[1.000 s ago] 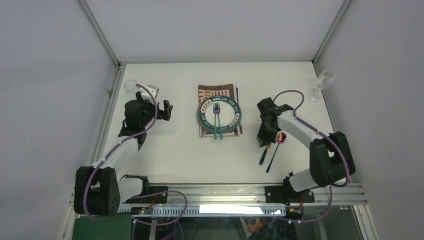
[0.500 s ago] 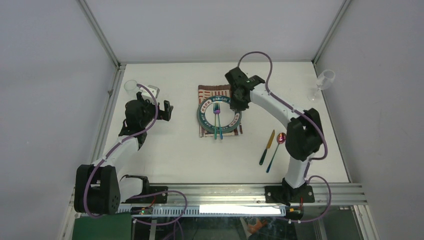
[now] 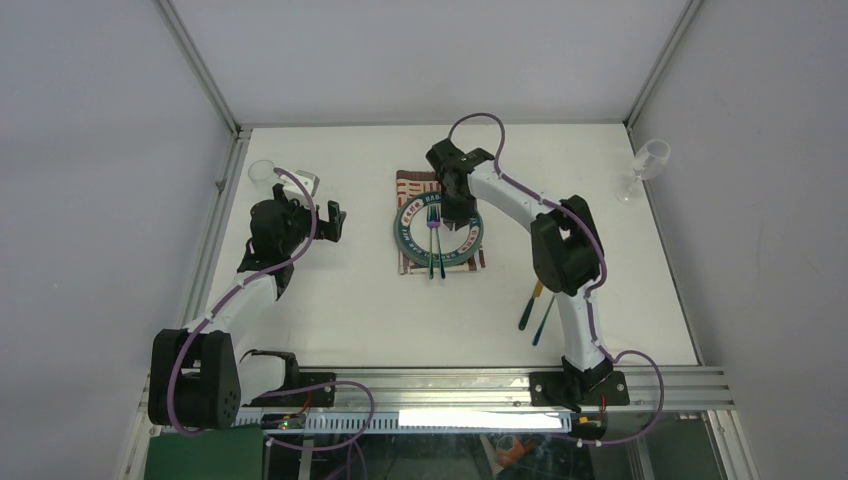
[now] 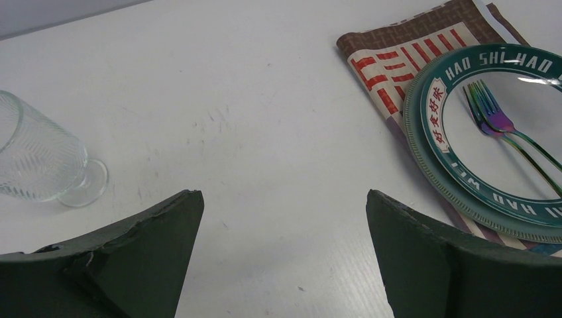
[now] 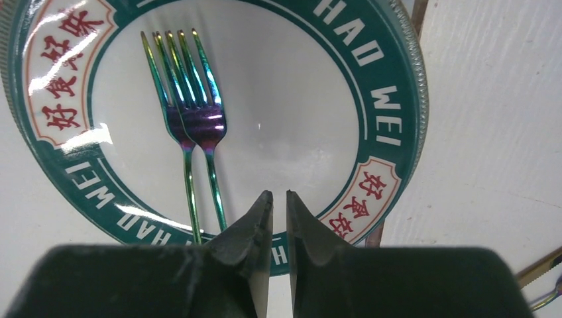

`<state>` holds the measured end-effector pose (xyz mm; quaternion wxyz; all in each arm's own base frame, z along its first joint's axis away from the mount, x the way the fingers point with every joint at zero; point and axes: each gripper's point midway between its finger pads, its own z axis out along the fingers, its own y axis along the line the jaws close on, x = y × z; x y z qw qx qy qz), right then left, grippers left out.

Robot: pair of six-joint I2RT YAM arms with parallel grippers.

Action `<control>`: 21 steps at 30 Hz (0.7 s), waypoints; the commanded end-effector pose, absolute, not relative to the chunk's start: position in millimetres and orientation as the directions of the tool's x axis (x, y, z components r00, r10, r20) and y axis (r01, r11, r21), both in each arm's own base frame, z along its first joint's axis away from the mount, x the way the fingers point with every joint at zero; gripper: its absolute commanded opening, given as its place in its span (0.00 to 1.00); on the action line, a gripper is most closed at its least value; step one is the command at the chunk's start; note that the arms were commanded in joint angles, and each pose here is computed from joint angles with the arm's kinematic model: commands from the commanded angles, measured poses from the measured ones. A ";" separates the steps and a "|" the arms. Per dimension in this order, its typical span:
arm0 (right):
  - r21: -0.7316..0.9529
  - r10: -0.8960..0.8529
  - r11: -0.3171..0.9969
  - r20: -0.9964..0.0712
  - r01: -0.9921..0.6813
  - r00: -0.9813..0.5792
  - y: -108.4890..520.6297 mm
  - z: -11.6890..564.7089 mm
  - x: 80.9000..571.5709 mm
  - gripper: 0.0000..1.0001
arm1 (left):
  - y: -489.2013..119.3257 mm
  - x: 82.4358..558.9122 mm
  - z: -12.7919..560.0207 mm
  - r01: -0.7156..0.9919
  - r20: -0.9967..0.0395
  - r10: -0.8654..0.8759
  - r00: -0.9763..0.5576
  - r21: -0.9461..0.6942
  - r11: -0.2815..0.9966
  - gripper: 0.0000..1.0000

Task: Set the dinner table for one person
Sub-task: Pick up the fork from the napkin.

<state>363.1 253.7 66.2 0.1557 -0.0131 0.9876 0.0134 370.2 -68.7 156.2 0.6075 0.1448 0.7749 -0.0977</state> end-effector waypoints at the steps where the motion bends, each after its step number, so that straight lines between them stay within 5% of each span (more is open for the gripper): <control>1: 0.097 -0.051 0.991 -0.341 -0.089 -0.939 277.7 89.9 362.9 0.15 | -68.4 376.4 176.7 0.343 -0.981 0.118 -0.153 0.060 0.937 0.99; 21: 0.108 -0.091 0.986 -0.287 -0.127 -0.953 307.5 61.7 347.8 0.21 | -67.1 374.3 180.9 0.338 -0.983 0.119 -0.139 0.065 0.939 0.99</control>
